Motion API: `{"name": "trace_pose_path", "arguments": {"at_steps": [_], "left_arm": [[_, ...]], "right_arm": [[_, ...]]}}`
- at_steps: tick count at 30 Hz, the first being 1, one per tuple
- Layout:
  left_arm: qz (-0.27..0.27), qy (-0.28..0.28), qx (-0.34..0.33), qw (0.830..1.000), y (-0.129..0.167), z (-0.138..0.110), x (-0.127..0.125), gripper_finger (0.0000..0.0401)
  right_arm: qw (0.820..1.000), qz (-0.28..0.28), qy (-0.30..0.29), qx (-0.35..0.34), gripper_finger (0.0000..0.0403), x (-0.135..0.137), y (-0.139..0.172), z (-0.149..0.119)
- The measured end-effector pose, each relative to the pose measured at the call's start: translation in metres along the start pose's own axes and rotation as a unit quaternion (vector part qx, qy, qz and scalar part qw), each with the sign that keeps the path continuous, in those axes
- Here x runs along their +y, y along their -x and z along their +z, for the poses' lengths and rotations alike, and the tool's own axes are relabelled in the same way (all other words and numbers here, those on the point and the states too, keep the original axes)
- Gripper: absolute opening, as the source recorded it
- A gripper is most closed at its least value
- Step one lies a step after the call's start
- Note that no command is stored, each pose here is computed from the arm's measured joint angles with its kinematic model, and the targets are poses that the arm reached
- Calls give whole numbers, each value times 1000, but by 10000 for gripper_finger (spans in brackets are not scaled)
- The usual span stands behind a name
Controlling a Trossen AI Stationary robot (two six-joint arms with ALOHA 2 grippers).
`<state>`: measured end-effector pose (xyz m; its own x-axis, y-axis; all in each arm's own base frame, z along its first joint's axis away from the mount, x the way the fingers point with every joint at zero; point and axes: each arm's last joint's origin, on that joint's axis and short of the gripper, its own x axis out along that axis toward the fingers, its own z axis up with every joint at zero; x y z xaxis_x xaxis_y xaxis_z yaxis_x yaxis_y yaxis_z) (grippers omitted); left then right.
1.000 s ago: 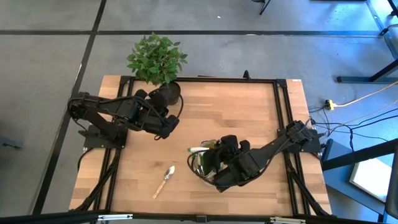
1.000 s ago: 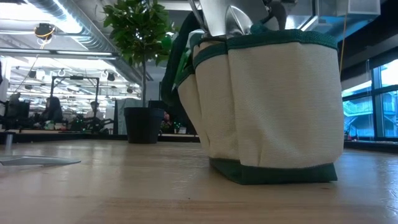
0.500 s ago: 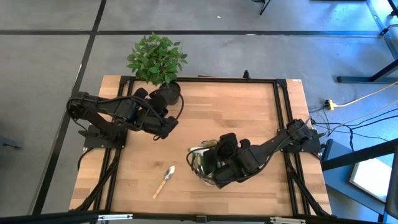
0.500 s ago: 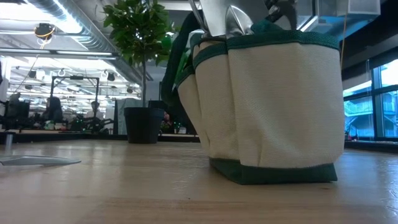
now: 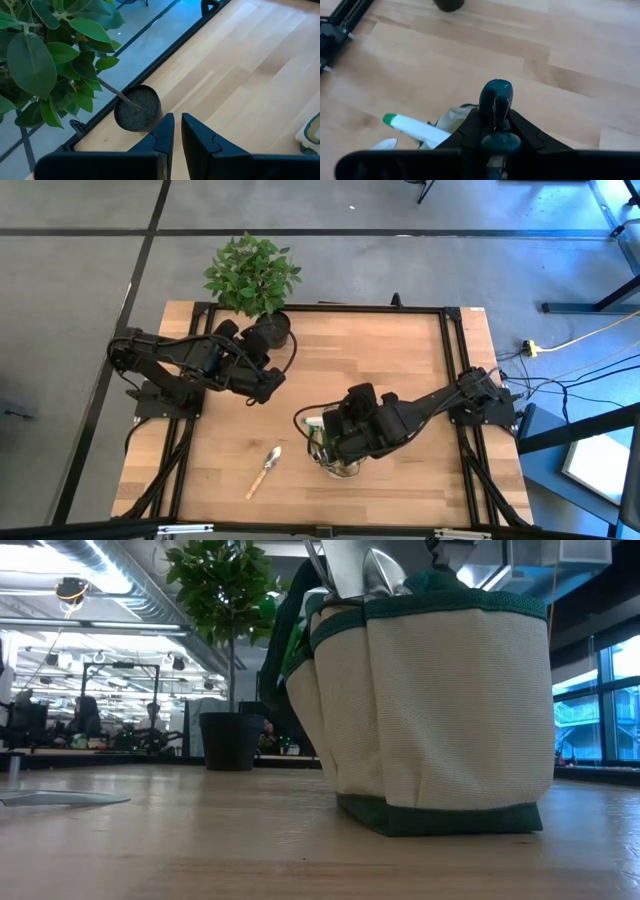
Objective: Pick & Place Garden tools in Gardening bag
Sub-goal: Put the green shear scissors into the brown gardening bag
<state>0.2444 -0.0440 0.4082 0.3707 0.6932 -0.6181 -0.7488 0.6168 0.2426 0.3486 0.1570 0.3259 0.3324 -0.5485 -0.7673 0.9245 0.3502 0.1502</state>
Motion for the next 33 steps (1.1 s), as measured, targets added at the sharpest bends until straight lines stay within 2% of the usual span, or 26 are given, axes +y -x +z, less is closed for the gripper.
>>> {"name": "trace_pose_path", "arguments": {"at_steps": [6, 12, 20, 27, 33], "left_arm": [[0, -1, 0, 1000, 0, 0, 0, 29], [-1, 5, -2, 1000, 1, 0, 2, 29], [0, 5, -2, 1000, 1, 0, 2, 29], [-2, 10, 0, 1000, 1, 0, 1, 29], [-4, 10, 2, 1000, 1, 0, 1, 29]], "right_arm": [[1000, -6, 7, 8, 61, -2, 0, -10], [1000, -11, -21, -2, 61, -6, -1, -24], [999, -4, -27, -18, 61, -5, 0, -26], [1000, -30, -7, 0, 61, 1, -14, -43], [1000, -25, -6, 8, 61, 0, -9, -48]]}}
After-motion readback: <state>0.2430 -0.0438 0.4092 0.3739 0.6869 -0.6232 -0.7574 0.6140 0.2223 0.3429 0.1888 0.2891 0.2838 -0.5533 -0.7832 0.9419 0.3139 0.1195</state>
